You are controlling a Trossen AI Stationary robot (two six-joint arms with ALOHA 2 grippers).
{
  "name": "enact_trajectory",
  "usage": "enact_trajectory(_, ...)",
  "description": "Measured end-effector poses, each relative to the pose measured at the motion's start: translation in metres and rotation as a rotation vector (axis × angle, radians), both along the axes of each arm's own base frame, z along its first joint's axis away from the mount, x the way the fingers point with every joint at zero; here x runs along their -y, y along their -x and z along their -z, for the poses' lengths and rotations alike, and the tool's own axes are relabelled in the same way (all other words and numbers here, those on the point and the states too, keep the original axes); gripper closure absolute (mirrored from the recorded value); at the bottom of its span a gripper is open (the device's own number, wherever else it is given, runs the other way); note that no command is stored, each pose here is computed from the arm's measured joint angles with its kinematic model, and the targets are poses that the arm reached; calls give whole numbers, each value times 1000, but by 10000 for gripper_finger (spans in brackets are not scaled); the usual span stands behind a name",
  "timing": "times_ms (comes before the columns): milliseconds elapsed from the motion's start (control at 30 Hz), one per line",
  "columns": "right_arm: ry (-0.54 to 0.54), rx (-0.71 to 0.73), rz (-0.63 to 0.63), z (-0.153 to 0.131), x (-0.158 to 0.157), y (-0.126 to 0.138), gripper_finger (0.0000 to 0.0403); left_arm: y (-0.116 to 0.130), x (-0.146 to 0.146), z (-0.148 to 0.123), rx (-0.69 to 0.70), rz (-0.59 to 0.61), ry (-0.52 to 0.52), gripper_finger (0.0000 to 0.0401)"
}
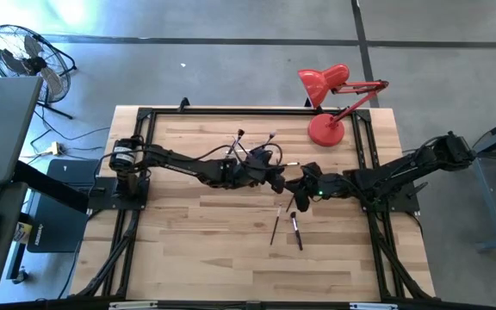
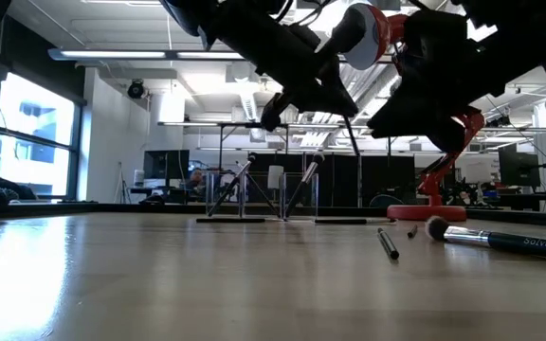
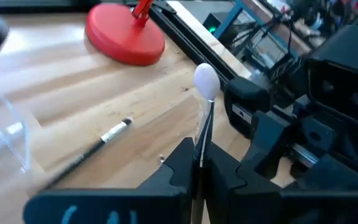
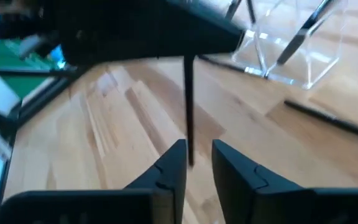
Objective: Put items in baskets/containers
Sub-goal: Put the white eyeshadow brush into the transparent organizer
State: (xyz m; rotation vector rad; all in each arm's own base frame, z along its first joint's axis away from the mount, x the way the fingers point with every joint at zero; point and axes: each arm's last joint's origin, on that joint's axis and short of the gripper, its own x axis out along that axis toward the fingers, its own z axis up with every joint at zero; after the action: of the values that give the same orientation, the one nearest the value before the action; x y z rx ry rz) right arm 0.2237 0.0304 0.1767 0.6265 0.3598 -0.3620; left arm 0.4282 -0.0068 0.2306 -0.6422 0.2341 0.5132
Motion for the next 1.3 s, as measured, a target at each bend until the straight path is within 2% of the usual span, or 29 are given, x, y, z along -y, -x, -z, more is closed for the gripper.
enact_trajectory(267,-45,-90,-105,7,-3,3,316,0,0,0,-126,119,-280,387)
enact_trajectory(433,-58,-127,-121,10,-3,5,319,8,-1,-9,-199,118,-379,393)
enact_trajectory(567,-57,-138,-120,11,-3,6,319,19,-7,-19,-315,140,-489,393)
enact_trajectory(633,-55,-144,-118,12,-3,6,319,25,-14,-25,-352,167,-499,393)
enact_trajectory(733,-46,-146,-102,12,-3,6,320,42,-28,-31,-483,177,-501,393)
enact_trajectory(833,-26,-143,-70,12,-1,7,320,61,-45,-30,-517,169,-474,393)
enact_trajectory(867,-16,-140,-54,11,-1,7,320,69,-50,-28,-508,169,-467,393)
enact_trajectory(1000,33,-125,31,11,2,7,320,98,-69,-12,-311,129,-452,393)
enact_trajectory(1167,98,-100,143,9,6,7,320,132,-84,9,120,26,-509,393)
enact_trajectory(1233,117,-89,182,8,7,7,320,145,-90,20,195,-11,-519,393)
enact_trajectory(1300,132,-86,214,8,9,7,320,148,-95,31,197,-13,-514,393)
